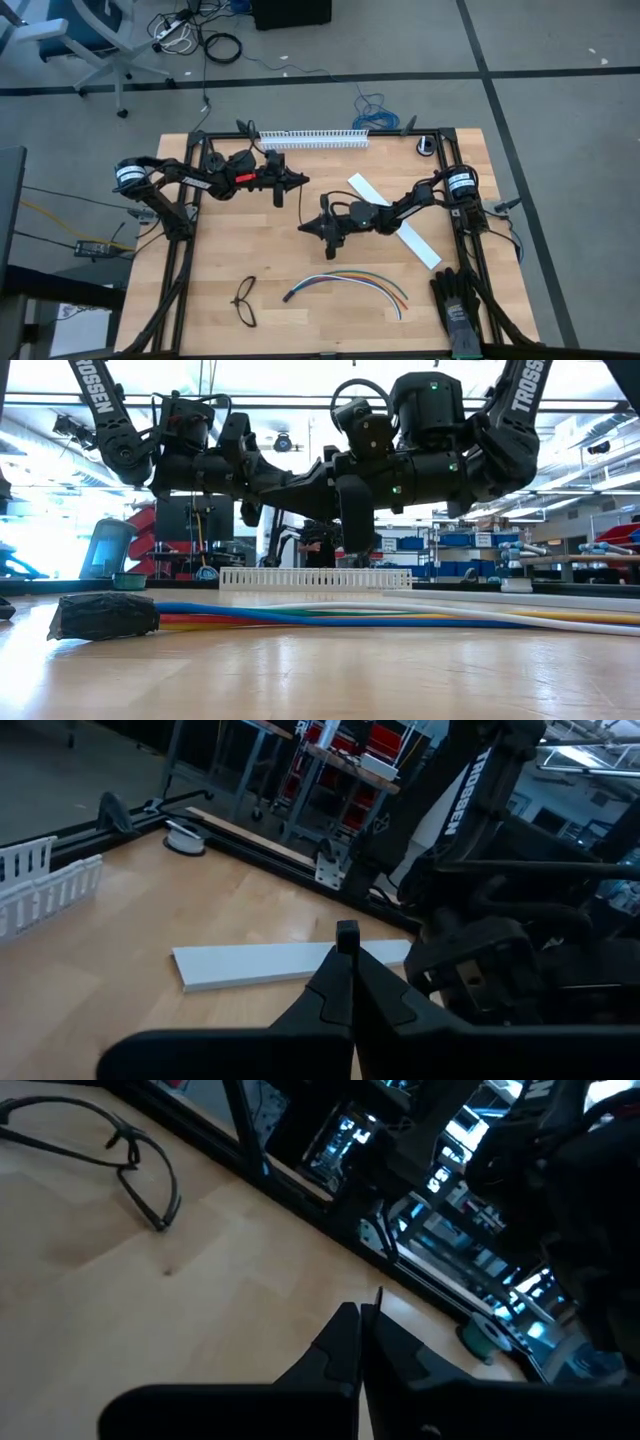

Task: Ziptie cables
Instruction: Wrap the zip tie around the cable wires

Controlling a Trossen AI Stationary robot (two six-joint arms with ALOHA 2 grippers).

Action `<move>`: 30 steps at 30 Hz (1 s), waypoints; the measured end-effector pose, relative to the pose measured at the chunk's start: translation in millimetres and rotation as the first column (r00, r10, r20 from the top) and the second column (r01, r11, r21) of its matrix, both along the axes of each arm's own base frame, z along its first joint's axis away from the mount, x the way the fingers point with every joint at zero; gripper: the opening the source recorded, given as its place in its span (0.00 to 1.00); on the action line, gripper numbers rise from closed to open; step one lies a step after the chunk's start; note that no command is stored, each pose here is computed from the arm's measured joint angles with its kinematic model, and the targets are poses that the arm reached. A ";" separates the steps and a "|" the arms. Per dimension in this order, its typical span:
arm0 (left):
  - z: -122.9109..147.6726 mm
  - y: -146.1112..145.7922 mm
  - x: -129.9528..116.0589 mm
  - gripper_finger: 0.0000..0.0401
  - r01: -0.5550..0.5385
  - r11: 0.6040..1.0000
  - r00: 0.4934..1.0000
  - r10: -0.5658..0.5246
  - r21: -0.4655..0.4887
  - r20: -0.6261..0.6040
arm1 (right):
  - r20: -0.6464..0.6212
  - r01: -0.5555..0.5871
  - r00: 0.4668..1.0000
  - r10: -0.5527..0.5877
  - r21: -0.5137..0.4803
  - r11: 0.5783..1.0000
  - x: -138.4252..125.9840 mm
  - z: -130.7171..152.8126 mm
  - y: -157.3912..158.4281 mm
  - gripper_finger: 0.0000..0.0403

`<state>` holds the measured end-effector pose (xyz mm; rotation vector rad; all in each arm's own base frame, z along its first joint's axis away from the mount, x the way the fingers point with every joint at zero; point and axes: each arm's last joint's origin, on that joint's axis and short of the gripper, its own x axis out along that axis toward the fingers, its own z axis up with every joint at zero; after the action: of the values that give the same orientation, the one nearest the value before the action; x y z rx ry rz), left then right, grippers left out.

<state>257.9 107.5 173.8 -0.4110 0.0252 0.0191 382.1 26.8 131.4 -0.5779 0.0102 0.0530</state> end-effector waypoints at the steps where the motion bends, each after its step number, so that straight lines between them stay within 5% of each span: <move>1: 0.0 -0.2 0.0 0.00 0.007 1.000 1.000 -0.007 0.000 0.000 | -0.007 0.008 1.000 -0.008 -0.002 1.000 -0.1 -0.6 1.2 0.01; 14: -1.0 -1.0 0.0 0.00 0.034 0.999 0.999 -0.034 -0.008 -0.009 | -0.213 0.016 0.977 -0.026 -0.050 0.999 -3.0 -20.9 2.5 0.17; 25: -1.0 -1.7 -0.1 0.00 0.057 0.997 0.998 -0.058 -0.043 -0.008 | -0.270 0.025 0.961 -0.053 -0.107 0.994 -3.9 -26.8 -7.7 0.09; 30: -1.0 -1.1 0.0 0.00 0.036 0.999 0.999 -0.037 -0.034 -0.009 | -0.236 -0.065 0.971 0.046 -0.076 0.995 3.7 -18.7 -4.3 0.06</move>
<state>257.9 106.4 172.8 -0.4442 0.0422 -0.0155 385.8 22.5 112.7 -0.6531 0.2267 0.1760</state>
